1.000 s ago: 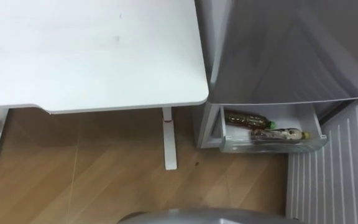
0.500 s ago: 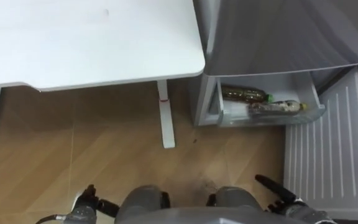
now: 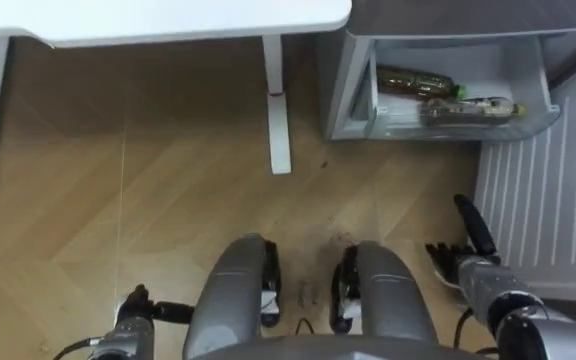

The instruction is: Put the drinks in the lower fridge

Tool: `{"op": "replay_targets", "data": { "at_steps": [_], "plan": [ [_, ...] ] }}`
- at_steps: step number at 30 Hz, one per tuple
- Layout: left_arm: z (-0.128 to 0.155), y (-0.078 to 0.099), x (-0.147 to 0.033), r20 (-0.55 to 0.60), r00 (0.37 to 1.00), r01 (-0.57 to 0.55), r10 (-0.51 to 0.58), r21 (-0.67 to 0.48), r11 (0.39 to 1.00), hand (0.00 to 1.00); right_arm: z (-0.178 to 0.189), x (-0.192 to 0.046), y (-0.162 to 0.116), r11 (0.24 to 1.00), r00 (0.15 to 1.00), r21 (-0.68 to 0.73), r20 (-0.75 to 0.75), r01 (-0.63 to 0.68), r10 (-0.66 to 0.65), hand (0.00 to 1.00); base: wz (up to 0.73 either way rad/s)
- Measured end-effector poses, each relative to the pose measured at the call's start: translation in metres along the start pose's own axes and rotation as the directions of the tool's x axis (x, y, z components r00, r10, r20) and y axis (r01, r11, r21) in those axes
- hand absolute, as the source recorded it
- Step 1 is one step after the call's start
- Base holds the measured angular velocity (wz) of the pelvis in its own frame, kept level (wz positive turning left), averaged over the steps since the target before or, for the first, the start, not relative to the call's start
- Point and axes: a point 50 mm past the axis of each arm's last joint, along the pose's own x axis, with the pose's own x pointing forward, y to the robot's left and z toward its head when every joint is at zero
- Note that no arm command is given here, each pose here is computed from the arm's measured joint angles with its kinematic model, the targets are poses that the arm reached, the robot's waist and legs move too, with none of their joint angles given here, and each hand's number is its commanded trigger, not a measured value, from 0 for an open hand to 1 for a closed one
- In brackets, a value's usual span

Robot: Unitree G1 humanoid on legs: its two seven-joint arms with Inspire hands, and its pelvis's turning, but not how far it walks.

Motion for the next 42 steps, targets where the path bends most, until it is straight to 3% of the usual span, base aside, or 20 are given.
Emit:
{"op": "replay_targets", "data": {
  "at_steps": [9, 14, 19, 28, 42],
  "plan": [
    [0.012, 0.003, 0.001, 0.039, 0.999, 0.021, -0.023, 0.052, 0.998, 0.00, 0.038, -0.004, 0.053, 0.965, 0.962, -0.062, 0.084, -0.254, 0.258, 0.00, 0.10],
    [0.020, 0.012, 0.002, 0.074, 0.997, 0.012, -0.023, 0.150, 0.989, 0.00, 0.058, -0.015, 0.112, 0.892, 0.892, -0.153, 0.098, -0.425, 0.441, 0.00, 0.21],
    [0.027, 0.020, 0.002, 0.099, 0.995, -0.008, -0.008, 0.159, 0.987, 0.00, 0.058, -0.030, 0.160, 0.817, 0.823, -0.204, 0.078, -0.539, 0.562, 0.00, 0.03],
    [0.040, 0.018, 0.001, 0.151, 0.988, 0.009, -0.045, 0.232, 0.973, 0.00, 0.065, -0.033, 0.167, 0.782, 0.822, -0.344, 0.049, -0.520, 0.568, 0.00, -0.01],
    [0.035, 0.034, 0.000, 0.182, 0.983, -0.049, 0.017, 0.171, 0.984, 0.00, 0.083, -0.056, 0.206, 0.775, 0.823, -0.423, 0.107, -0.469, 0.557, 0.00, 0.03]
  ]
}}
